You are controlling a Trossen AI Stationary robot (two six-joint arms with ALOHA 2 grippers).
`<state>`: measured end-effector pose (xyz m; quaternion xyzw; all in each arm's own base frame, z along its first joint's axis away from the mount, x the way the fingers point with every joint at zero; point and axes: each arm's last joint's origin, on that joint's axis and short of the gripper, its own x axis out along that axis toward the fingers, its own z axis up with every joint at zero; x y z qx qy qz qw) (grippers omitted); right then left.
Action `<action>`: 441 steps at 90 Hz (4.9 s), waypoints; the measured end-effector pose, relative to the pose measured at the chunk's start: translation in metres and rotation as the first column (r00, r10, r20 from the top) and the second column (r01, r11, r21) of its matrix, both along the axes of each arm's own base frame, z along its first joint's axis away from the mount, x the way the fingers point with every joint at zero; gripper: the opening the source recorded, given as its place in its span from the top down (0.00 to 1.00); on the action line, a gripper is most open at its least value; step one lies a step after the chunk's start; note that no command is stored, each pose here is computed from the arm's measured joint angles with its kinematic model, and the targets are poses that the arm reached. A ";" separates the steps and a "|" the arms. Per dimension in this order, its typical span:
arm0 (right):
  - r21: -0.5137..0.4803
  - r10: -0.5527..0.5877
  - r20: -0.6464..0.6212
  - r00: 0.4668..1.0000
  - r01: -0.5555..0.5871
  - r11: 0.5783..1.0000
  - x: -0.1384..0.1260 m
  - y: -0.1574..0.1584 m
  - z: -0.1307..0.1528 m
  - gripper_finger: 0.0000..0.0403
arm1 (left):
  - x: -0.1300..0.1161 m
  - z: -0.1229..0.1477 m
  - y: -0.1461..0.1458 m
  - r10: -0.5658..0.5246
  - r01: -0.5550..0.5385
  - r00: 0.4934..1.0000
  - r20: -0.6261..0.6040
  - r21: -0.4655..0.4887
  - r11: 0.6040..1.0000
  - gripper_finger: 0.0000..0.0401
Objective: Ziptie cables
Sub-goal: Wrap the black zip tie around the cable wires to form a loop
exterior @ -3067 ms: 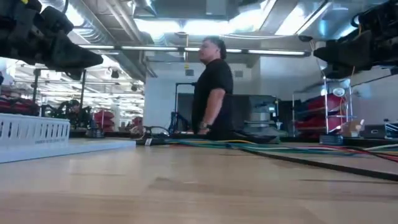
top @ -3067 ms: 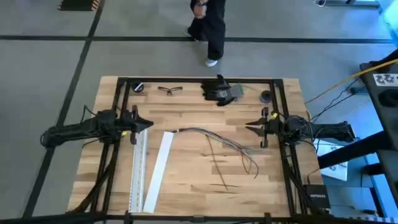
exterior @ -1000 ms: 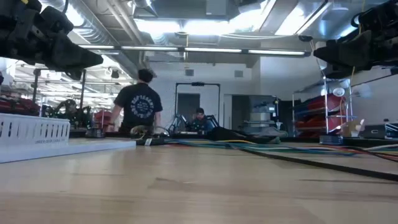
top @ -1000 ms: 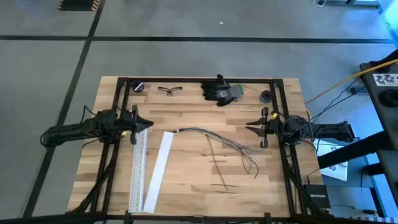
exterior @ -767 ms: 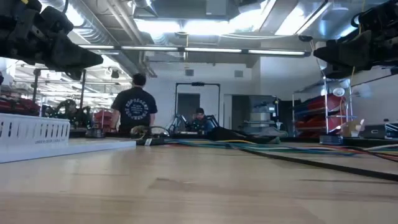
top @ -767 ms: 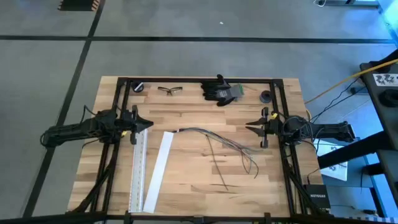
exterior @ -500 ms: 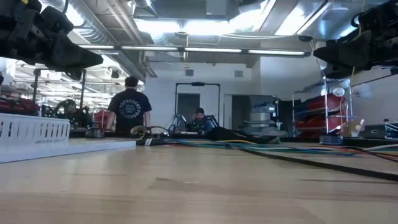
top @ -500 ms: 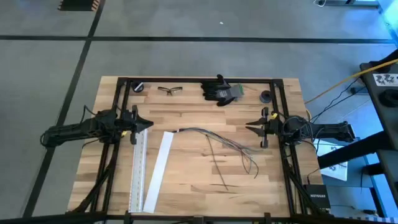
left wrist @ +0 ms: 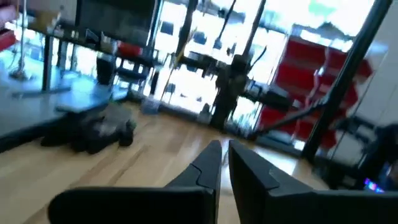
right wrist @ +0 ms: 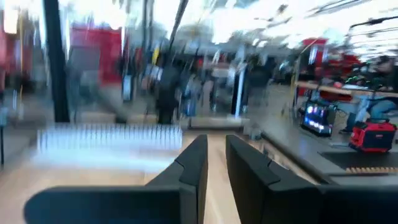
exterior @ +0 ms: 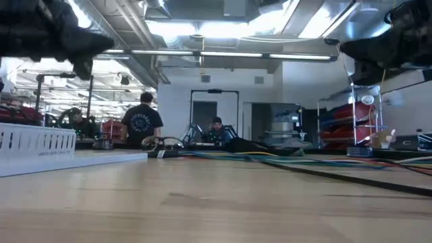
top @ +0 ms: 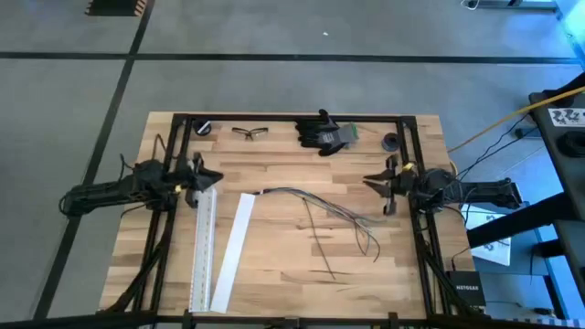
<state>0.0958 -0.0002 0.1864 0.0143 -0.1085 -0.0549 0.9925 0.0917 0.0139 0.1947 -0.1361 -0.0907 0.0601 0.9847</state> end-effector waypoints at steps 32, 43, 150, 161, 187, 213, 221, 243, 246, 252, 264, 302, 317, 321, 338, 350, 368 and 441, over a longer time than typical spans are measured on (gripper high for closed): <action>0.105 -0.289 0.168 0.943 0.274 0.956 0.001 -0.009 0.044 0.89 | 0.002 0.008 0.003 0.097 -0.101 0.994 0.057 0.075 0.992 0.96; 0.007 -0.328 0.027 0.944 0.328 0.945 0.023 -0.012 0.063 0.89 | 0.005 0.006 0.004 0.142 -0.144 0.990 0.025 0.106 0.984 0.96; -0.016 -0.023 -0.833 0.553 0.019 1.000 0.296 -0.030 -0.036 0.38 | 0.007 0.008 0.005 0.148 -0.150 0.989 0.028 0.114 0.982 0.96; 0.006 -0.005 -0.826 0.564 0.017 1.000 0.304 -0.039 -0.050 0.38 | 0.008 0.007 0.005 0.147 -0.149 0.989 0.023 0.111 0.983 0.96; 0.060 0.058 -0.844 0.534 -0.013 0.998 0.308 -0.045 -0.079 0.46 | 0.008 0.007 0.005 0.147 -0.148 0.989 0.019 0.111 0.983 0.96; 0.045 0.057 -0.860 0.506 -0.035 0.998 0.308 -0.044 -0.086 0.89 | 0.008 0.007 0.005 0.147 -0.149 0.989 0.022 0.111 0.983 0.96; 0.036 0.053 -0.864 0.501 -0.043 0.998 0.307 -0.045 -0.086 0.98 | 0.008 0.008 0.005 0.147 -0.149 0.989 0.024 0.111 0.983 0.96; -0.015 -0.010 -0.863 0.506 -0.006 1.000 0.299 -0.045 -0.058 0.99 | 0.008 0.008 0.005 0.147 -0.149 0.989 0.028 0.109 0.983 0.96; -0.029 -0.028 -0.855 0.517 0.006 1.000 0.298 -0.045 -0.048 0.99 | 0.008 0.008 0.005 0.147 -0.149 0.989 0.028 0.108 0.983 0.96; -0.053 -0.061 -0.840 0.540 0.029 0.998 0.292 -0.046 -0.026 0.99 | 0.008 0.008 0.005 0.147 -0.149 0.989 0.028 0.108 0.983 0.96; -0.095 -0.115 -0.834 0.540 0.065 0.993 0.276 -0.046 0.010 1.00 | 0.008 0.008 0.005 0.147 -0.149 0.989 0.028 0.108 0.983 0.96; -0.087 -0.162 -0.920 0.356 0.216 0.972 0.194 -0.039 0.066 1.00 | 0.008 0.008 0.005 0.147 -0.149 0.989 0.028 0.108 0.983 0.96; -0.061 -0.158 -0.906 0.393 0.247 0.967 0.188 -0.039 0.031 1.00 | 0.008 0.008 0.005 0.147 -0.149 0.989 0.028 0.108 0.983 0.96; -0.056 -0.162 -0.891 0.425 0.251 0.966 0.189 -0.039 0.020 1.00 | 0.008 0.008 0.005 0.147 -0.149 0.989 0.028 0.108 0.983 0.96; -0.043 -0.212 -0.878 0.430 0.370 0.928 0.187 -0.050 -0.004 0.89 | 0.008 0.008 0.005 0.146 -0.148 0.989 0.029 0.106 0.983 0.96; 0.065 -0.097 -0.927 0.362 0.410 0.910 0.185 -0.058 0.012 0.70 | 0.008 0.008 0.005 0.144 -0.146 0.989 0.027 0.094 0.985 0.96; 0.349 0.212 -0.896 0.390 0.322 0.880 0.193 -0.033 0.033 0.49 | 0.008 0.007 0.005 0.144 -0.146 0.989 0.027 0.095 0.985 0.96; 0.146 -0.138 -0.902 0.409 0.589 0.795 0.245 0.052 -0.079 0.69 | 0.008 0.007 0.005 0.144 -0.146 0.989 0.028 0.090 0.985 0.96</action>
